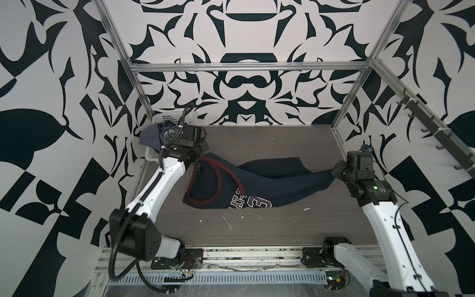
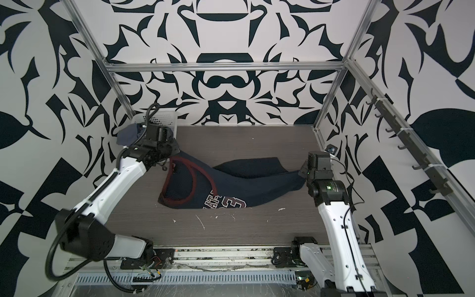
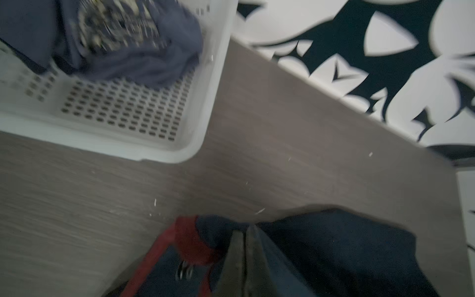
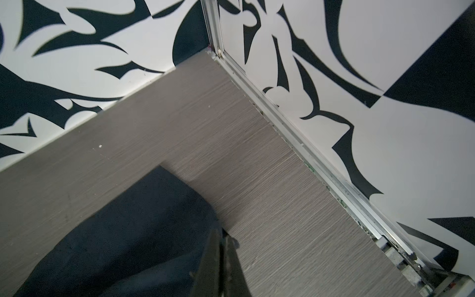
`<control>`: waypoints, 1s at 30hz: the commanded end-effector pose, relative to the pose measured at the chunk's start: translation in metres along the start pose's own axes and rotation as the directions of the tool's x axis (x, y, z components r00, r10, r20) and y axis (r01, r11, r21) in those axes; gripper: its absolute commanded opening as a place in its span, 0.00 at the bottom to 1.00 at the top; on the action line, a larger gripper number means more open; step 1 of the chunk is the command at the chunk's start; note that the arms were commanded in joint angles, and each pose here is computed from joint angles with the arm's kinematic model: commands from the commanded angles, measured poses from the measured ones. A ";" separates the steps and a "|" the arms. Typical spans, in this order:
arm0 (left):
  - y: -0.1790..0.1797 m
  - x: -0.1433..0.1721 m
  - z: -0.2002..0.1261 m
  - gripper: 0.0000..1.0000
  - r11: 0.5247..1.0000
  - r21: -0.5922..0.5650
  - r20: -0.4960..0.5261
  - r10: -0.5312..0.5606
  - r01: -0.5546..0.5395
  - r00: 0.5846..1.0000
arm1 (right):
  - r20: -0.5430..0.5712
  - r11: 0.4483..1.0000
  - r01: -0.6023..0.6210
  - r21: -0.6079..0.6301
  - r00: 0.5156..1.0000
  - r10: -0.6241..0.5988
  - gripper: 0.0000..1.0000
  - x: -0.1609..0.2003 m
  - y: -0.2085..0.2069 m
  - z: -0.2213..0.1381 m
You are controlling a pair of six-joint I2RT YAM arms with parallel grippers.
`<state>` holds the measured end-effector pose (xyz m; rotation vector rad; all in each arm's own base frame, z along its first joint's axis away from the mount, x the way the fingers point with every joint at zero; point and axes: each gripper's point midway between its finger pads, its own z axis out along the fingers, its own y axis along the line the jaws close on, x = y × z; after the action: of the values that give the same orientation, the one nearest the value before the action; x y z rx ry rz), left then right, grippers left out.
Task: Fold and stack tank tops
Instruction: Smooth out the tank top at the center of the table.
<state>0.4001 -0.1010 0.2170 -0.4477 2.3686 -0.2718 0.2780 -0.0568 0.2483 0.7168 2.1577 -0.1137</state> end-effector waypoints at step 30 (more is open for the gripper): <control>-0.147 0.179 0.068 0.61 0.956 0.225 -0.449 0.273 -0.189 0.851 | -0.160 0.998 -0.063 -0.003 0.985 0.062 0.00 0.019 0.013 0.091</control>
<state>0.3666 -0.2964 0.1193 0.0219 2.7661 -0.4444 0.3400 -0.0658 0.1674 0.8223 2.3261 -0.0261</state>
